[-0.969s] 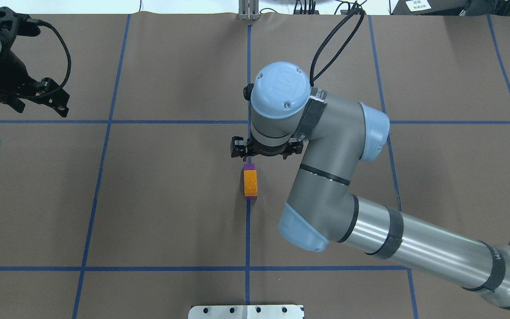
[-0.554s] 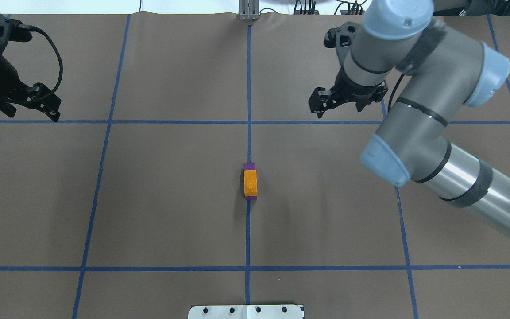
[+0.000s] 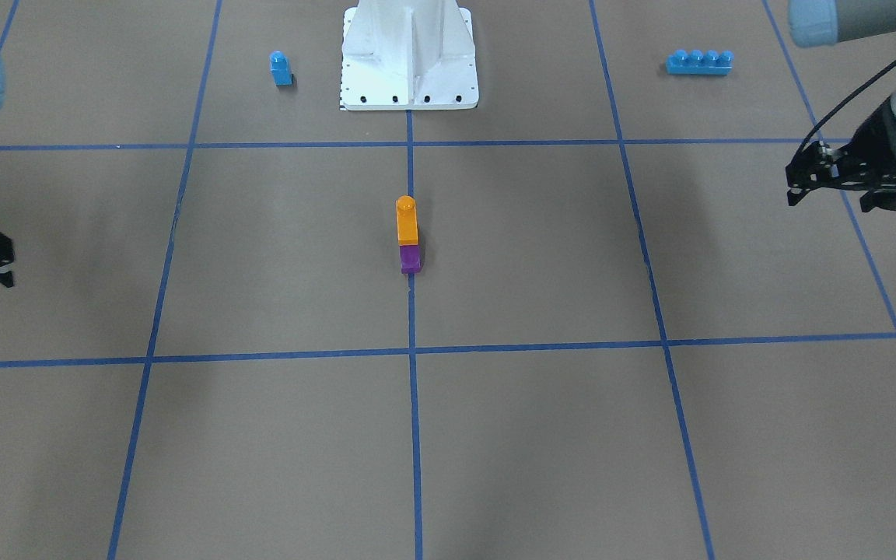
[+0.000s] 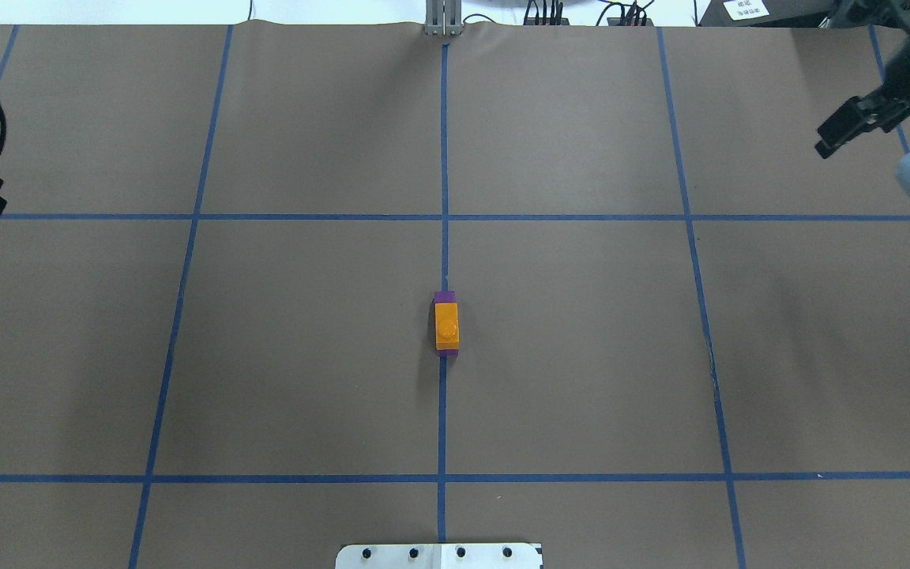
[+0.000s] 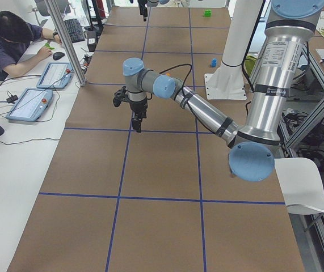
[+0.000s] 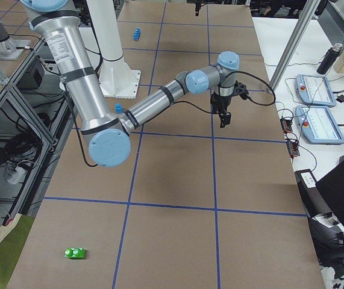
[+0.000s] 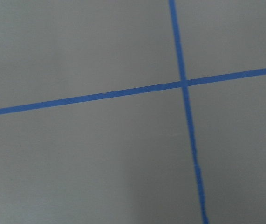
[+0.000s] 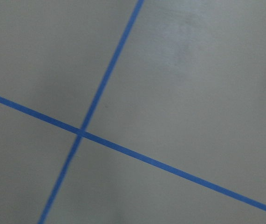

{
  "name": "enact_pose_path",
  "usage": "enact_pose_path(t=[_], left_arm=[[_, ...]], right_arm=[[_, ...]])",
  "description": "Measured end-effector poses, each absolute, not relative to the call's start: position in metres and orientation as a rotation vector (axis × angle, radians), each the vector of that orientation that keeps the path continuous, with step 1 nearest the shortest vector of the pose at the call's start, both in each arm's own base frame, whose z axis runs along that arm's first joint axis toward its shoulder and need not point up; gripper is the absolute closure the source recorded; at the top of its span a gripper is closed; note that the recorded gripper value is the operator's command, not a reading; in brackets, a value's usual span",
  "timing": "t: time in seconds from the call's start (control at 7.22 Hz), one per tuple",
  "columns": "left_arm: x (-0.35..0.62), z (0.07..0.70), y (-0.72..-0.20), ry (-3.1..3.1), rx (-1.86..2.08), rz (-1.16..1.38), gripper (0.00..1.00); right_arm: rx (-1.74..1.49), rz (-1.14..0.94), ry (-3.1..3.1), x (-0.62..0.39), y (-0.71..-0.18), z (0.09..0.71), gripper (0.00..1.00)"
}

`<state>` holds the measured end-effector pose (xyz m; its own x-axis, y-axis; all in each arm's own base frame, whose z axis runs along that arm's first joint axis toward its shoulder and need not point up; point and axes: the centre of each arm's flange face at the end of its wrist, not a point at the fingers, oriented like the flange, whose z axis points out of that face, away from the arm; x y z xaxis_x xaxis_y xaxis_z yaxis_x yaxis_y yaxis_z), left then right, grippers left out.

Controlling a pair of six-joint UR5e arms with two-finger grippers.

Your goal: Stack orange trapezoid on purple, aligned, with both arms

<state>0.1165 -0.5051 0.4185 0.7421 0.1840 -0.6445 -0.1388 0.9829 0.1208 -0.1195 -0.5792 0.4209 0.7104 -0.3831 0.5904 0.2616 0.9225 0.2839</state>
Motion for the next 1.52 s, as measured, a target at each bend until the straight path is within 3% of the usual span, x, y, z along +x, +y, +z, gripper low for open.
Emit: enact_pose_path(t=[0.69, 1.11, 1.52], left_arm=[[-0.004, 0.531, -0.473, 0.696, 0.041, 0.131, 0.00], [-0.030, 0.609, -0.447, 0.783, 0.083, 0.123, 0.00], [-0.033, 0.618, -0.440, 0.792, 0.088, 0.108, 0.00]], right_arm=[[0.028, -0.301, -0.655, -0.015, -0.510, 0.579, 0.00], [0.003, -0.232, -0.660, 0.015, -0.499, 0.602, 0.00], [-0.003, -0.212, -0.661, 0.020, -0.497, 0.605, 0.00]])
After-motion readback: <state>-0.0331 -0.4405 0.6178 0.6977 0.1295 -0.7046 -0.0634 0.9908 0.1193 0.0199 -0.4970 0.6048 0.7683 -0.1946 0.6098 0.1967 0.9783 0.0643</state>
